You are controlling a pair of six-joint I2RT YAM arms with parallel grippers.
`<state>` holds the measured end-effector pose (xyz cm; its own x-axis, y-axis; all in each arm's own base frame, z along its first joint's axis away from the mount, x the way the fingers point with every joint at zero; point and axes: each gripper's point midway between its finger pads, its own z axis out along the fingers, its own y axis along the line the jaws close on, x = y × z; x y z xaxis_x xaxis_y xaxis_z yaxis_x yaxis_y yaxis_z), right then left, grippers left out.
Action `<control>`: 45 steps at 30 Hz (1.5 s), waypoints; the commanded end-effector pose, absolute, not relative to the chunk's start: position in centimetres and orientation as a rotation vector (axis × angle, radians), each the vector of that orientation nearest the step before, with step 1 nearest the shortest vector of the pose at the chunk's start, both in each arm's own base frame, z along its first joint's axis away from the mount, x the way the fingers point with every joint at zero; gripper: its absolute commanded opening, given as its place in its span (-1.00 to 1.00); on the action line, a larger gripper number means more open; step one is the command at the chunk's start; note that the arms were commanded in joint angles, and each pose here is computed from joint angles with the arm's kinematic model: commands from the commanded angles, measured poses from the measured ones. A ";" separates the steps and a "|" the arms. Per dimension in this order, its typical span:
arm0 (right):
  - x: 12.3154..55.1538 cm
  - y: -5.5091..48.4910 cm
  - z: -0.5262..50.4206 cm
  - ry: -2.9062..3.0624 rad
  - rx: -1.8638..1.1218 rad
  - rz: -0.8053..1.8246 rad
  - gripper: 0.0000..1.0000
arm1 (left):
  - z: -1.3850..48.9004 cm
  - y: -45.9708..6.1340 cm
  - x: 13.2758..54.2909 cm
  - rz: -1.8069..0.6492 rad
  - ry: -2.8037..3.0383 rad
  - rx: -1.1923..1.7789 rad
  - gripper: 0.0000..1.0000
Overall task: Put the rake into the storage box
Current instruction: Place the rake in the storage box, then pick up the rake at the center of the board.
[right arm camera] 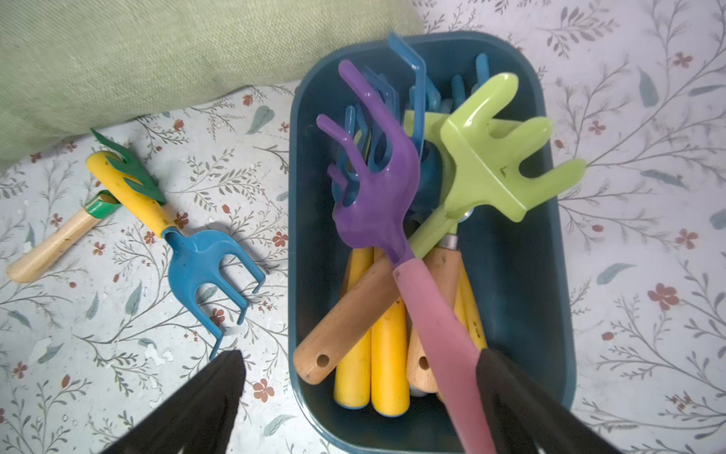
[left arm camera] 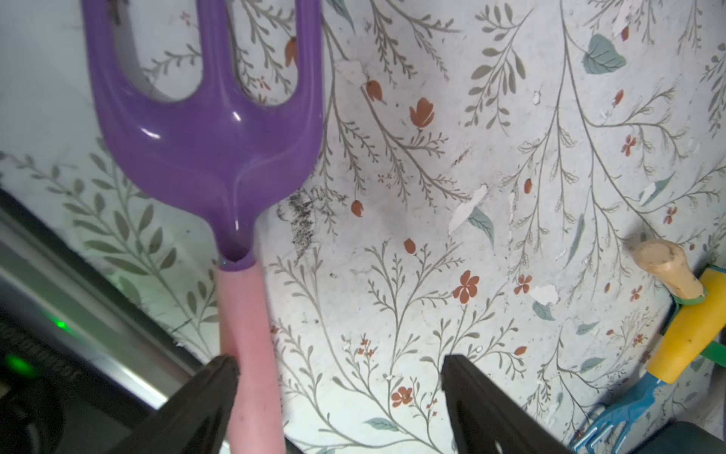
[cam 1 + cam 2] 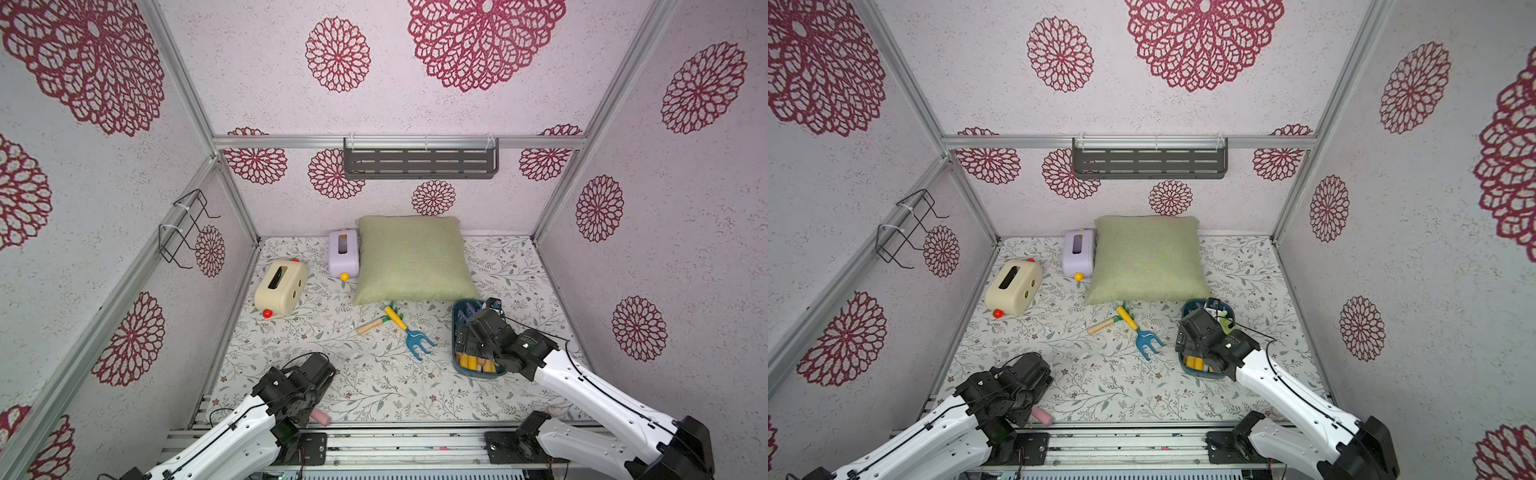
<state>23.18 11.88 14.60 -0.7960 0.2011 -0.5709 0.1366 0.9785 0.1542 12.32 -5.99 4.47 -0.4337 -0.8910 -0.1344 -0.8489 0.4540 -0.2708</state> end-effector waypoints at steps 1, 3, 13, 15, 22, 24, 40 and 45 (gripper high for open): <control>23.5 11.1 16.4 2.457 0.213 0.106 0.98 | 3.8 -4.4 10.1 -0.103 2.445 -1.618 0.78; 23.5 11.2 16.8 2.448 0.209 0.118 0.98 | 3.5 -4.5 9.9 -0.096 2.450 -1.635 0.78; 23.4 14.5 18.9 2.401 0.015 0.345 0.99 | 3.3 -3.4 7.9 0.014 2.453 -1.719 0.77; 23.3 15.5 19.0 2.398 -0.035 0.398 0.98 | 3.2 -3.3 7.7 0.016 2.447 -1.736 0.75; 22.5 20.2 18.5 2.404 -0.221 0.544 0.99 | 3.2 -2.2 7.5 0.098 2.416 -1.736 0.71; 22.3 21.4 18.3 2.407 -0.262 0.559 0.99 | 4.0 -2.3 8.0 0.081 2.405 -1.712 0.70; 21.8 22.2 17.8 2.402 -0.280 0.553 0.98 | 4.2 -2.2 7.4 0.196 2.454 -1.707 0.65; 21.7 21.7 17.9 2.397 -0.266 0.548 0.98 | 1.8 -2.9 6.9 0.260 2.524 -1.710 0.55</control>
<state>21.62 22.18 17.10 -0.7843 -0.0565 -0.6178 -0.3217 0.8885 0.3271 11.50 -4.99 3.71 -0.3615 -0.9162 -0.1732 -0.9139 0.3850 -0.1291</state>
